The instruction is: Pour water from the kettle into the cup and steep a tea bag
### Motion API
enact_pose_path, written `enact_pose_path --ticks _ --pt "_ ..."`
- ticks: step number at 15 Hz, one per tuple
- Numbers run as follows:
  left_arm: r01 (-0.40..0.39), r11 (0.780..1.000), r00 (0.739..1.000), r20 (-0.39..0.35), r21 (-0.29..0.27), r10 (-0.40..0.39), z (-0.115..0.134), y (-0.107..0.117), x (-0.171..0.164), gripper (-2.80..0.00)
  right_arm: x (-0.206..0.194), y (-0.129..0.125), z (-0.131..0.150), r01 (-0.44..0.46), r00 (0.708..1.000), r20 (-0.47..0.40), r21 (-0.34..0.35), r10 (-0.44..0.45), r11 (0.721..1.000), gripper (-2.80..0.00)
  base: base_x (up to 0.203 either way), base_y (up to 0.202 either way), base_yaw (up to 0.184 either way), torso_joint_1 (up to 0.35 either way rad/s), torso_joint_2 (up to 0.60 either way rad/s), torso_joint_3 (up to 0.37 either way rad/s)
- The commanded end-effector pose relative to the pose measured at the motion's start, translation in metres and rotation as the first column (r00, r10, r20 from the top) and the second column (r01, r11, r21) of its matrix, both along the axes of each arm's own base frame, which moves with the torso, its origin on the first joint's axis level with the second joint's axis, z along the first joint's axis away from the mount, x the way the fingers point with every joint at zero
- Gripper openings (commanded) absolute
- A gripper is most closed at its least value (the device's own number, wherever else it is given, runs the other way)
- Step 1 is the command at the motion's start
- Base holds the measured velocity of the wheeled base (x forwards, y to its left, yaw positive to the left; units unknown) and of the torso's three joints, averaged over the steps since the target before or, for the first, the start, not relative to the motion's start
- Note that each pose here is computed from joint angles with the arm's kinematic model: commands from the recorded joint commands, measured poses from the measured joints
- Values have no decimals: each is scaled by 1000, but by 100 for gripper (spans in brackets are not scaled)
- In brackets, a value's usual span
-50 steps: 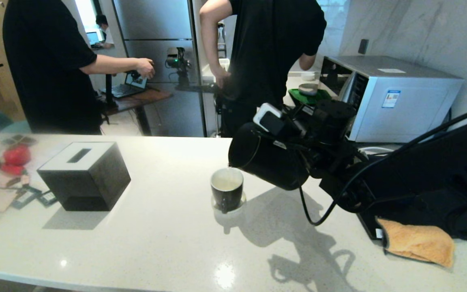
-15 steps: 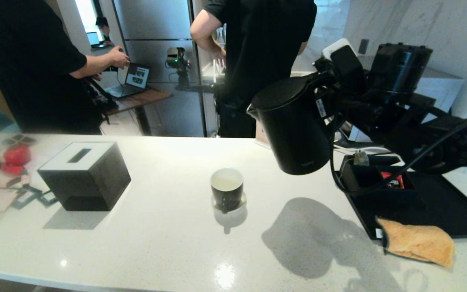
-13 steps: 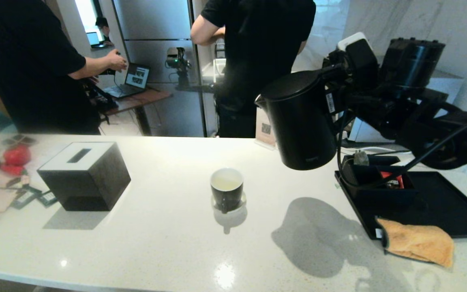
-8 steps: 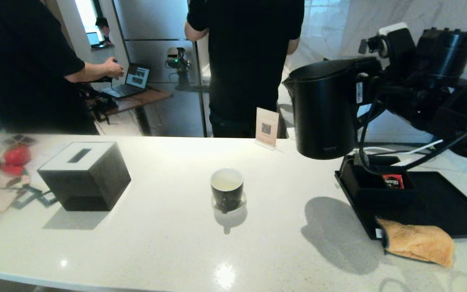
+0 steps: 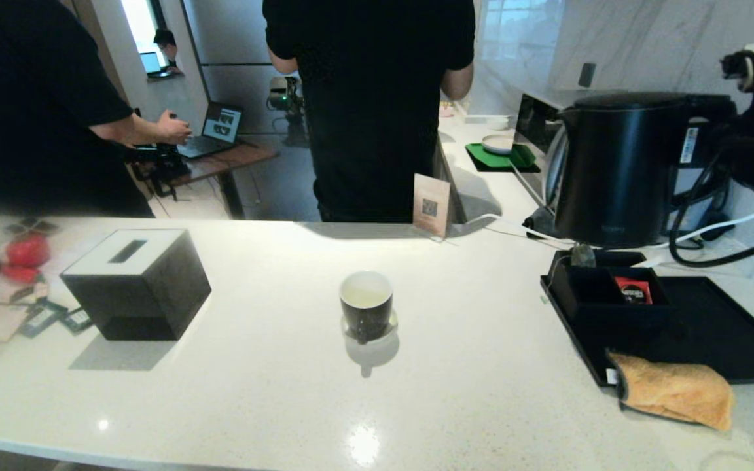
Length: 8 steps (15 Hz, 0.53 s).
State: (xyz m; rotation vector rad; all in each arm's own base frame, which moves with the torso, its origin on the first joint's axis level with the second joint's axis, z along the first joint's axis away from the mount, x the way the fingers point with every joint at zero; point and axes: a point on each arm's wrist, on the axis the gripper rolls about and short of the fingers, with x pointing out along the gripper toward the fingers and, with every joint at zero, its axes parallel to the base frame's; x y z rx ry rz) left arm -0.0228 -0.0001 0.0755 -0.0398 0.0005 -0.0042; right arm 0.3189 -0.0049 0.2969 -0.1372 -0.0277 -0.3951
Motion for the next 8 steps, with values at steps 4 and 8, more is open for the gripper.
enact_pose_path --ticks 4,8 --pt "0 1000 1000 -1 -2 0 0 0 0 -280 -30 -51 -16 170 985 -30 45 -168 984 -280 0 0 0 0 0 0" --pt "0 1000 1000 -1 0 0 0 0 0 -280 -56 -98 -30 345 938 -66 69 -341 936 -280 0 0 0 0 0 0"
